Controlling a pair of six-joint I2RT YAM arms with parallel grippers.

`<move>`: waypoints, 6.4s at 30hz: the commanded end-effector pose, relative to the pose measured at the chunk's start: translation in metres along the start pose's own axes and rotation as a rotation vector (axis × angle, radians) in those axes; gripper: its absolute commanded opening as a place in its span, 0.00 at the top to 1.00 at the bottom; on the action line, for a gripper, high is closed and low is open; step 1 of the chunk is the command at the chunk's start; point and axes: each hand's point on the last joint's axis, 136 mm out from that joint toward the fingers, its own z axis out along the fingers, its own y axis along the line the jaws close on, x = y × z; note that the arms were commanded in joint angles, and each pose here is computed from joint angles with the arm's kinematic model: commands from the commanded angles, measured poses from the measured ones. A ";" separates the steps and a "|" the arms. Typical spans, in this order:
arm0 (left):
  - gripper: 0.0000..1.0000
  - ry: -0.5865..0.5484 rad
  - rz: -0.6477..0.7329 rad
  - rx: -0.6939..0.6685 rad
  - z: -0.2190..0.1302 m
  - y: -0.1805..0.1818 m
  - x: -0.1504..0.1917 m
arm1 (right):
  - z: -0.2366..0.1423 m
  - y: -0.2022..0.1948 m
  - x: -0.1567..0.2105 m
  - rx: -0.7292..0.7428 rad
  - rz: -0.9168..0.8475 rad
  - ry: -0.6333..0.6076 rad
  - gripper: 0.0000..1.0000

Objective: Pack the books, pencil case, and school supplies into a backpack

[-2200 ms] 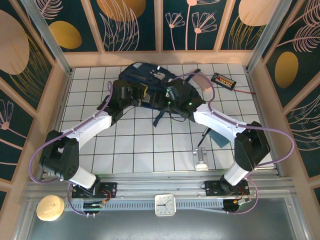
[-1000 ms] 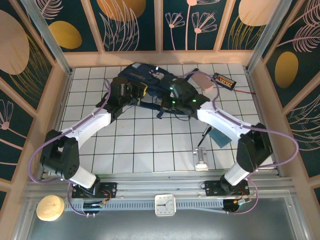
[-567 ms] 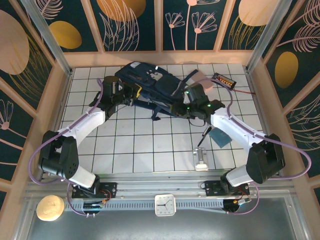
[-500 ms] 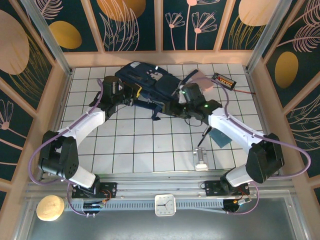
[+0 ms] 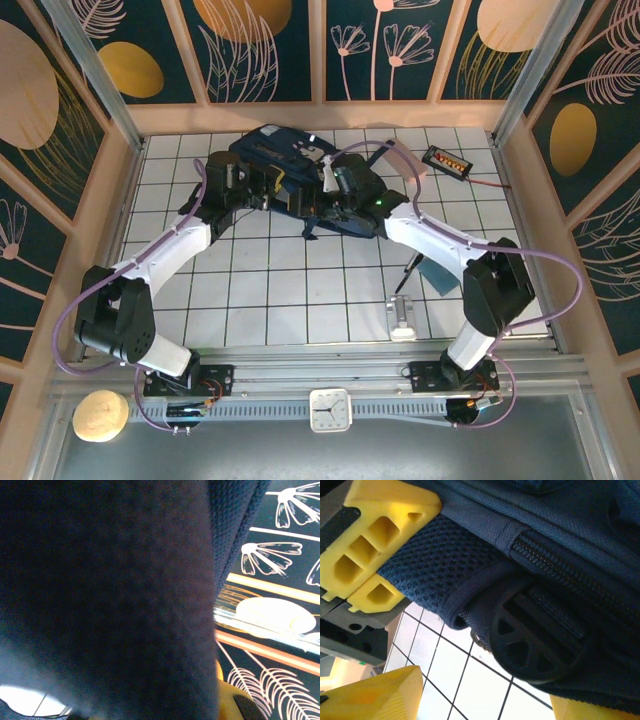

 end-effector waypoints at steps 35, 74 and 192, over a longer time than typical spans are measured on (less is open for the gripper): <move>1.00 0.124 0.042 0.236 -0.011 -0.104 0.082 | -0.017 -0.008 -0.071 0.464 -0.138 -0.396 0.94; 1.00 0.040 0.298 0.133 -0.040 -0.068 -0.024 | -0.092 -0.143 0.085 0.425 0.168 0.214 1.00; 1.00 0.226 0.230 -0.243 0.017 0.162 -0.012 | 0.033 -0.058 0.106 0.180 -0.004 0.442 1.00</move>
